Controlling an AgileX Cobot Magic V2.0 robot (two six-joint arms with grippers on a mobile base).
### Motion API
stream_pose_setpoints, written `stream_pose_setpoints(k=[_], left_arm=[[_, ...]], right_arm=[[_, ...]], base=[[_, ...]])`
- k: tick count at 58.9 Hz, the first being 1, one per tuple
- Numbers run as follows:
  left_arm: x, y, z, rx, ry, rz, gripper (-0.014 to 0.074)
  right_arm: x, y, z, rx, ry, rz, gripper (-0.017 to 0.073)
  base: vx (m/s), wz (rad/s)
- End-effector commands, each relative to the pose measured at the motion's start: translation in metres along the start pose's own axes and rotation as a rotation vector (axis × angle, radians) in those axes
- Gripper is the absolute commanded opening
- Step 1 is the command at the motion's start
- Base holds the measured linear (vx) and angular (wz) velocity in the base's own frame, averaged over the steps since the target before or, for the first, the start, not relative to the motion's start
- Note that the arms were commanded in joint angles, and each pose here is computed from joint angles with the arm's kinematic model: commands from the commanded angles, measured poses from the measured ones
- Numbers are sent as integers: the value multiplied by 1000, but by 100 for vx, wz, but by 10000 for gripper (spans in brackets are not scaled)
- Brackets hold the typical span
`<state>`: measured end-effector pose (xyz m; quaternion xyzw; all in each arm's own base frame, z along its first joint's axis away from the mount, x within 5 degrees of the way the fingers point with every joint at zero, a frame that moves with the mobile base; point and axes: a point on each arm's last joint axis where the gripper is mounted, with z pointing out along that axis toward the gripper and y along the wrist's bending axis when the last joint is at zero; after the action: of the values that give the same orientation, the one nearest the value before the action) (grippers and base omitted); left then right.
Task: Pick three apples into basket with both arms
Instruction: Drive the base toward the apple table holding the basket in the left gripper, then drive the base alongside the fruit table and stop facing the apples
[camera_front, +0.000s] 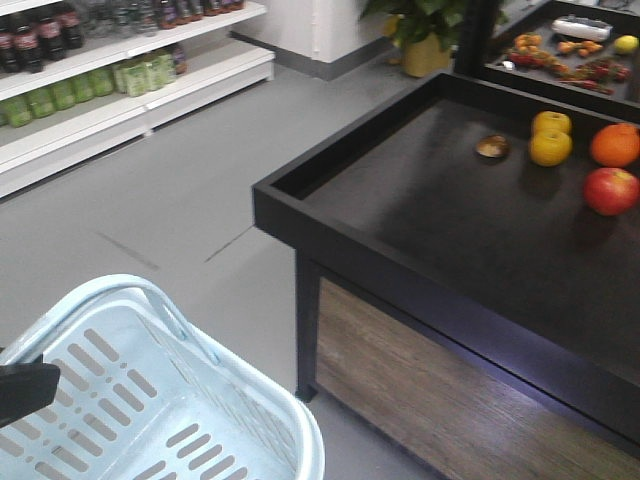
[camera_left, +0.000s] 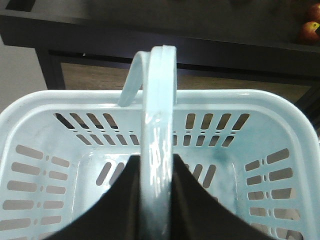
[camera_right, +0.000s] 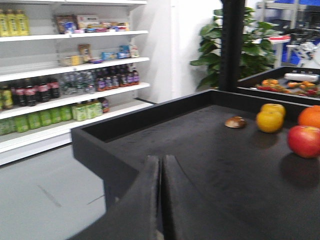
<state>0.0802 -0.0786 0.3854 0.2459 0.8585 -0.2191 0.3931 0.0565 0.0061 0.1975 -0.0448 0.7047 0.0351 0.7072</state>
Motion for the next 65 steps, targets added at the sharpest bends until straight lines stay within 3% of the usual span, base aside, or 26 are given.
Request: stream_pose_setpoints(k=[1, 65], left_arm=[[-12, -3, -6, 27, -107, -13, -6], [-12, -3, -6, 27, -107, -13, -6]], right_arm=[[-4, 0, -1, -2, -74, -16, -5], [-4, 0, -1, -2, -74, -16, -5]], base=[[9, -43], [9, -36]])
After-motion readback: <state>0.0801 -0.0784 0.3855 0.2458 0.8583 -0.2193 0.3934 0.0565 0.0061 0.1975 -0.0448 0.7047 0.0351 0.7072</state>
